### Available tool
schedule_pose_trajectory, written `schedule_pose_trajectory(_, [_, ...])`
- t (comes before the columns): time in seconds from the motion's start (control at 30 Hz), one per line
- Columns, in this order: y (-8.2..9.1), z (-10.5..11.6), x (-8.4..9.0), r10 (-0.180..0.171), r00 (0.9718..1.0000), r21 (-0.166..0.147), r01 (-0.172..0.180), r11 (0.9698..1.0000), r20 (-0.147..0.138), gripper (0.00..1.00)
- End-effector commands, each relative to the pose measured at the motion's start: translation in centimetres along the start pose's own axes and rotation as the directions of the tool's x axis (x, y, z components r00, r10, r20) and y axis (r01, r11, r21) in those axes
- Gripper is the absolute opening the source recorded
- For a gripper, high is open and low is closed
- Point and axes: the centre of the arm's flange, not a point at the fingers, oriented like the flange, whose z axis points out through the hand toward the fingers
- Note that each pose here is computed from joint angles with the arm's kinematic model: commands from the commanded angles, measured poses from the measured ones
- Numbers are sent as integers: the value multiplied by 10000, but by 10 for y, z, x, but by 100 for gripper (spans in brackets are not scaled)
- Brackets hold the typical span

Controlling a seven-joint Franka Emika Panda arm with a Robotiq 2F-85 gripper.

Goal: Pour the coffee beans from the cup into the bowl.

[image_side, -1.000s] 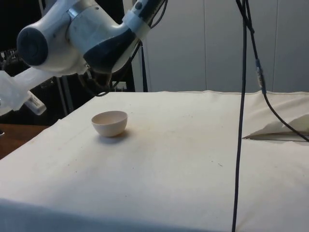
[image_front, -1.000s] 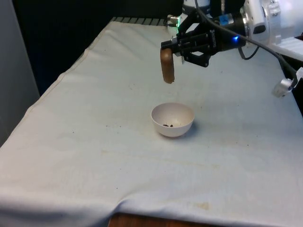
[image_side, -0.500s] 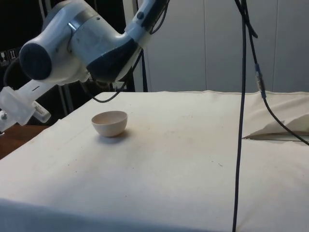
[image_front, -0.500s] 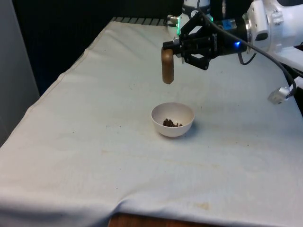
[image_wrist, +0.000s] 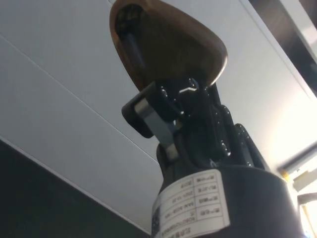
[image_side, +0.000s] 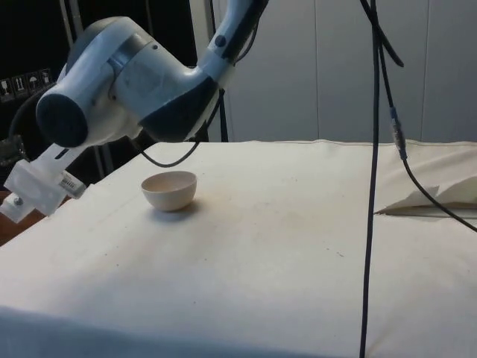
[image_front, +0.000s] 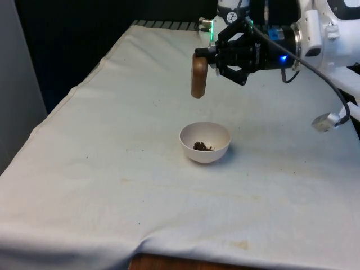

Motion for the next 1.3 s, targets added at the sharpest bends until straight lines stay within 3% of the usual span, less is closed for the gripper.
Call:
schedule_pose_trajectory(0.0, [0,-2,0,-59,10000,-143,59,9999,6,1])
schedule_pose_trajectory(0.07, [0,-4,0,-111,9999,-295,110,9995,-12,1])
schedule_pose_trajectory(0.1, [0,-2,0,-36,10000,-228,36,9997,-25,1])
schedule_pose_trajectory(0.37, [0,-14,-1,-310,9995,-949,301,9950,-77,1])
schedule_pose_trajectory(0.4, [0,-12,-1,-215,9997,-820,205,9964,-110,1])
schedule_pose_trajectory(0.6, [-3,-21,-2,-384,9992,-1449,362,9888,-127,1])
schedule_pose_trajectory(0.63, [-4,-22,-2,-374,9992,-1501,350,9881,-136,1])
schedule_pose_trajectory(0.67, [-3,-21,-3,-336,9993,-1402,308,9896,-178,1])
schedule_pose_trajectory(0.73, [-6,-24,-3,-345,9993,-1681,315,9853,-153,1])
schedule_pose_trajectory(0.83, [-8,-25,-3,-306,9994,-1855,268,9823,-175,1])
schedule_pose_trajectory(0.93, [-11,-27,-4,-238,9995,-1980,194,9800,-202,1])
schedule_pose_trajectory(0.97, [-10,-27,-5,-248,9994,-1904,197,9815,-240,1])
schedule_pose_trajectory(1.03, [-14,-29,-4,-180,9996,-2135,128,9769,-228,1])
schedule_pose_trajectory(1.2, [-18,-32,-5,-104,9996,-2417,33,9704,-281,1])
schedule_pose_trajectory(1.23, [-18,-32,-5,-89,9996,-2454,17,9694,-281,1])
schedule_pose_trajectory(1.27, [-18,-32,-6,-102,9994,-2409,22,9705,-322,1])
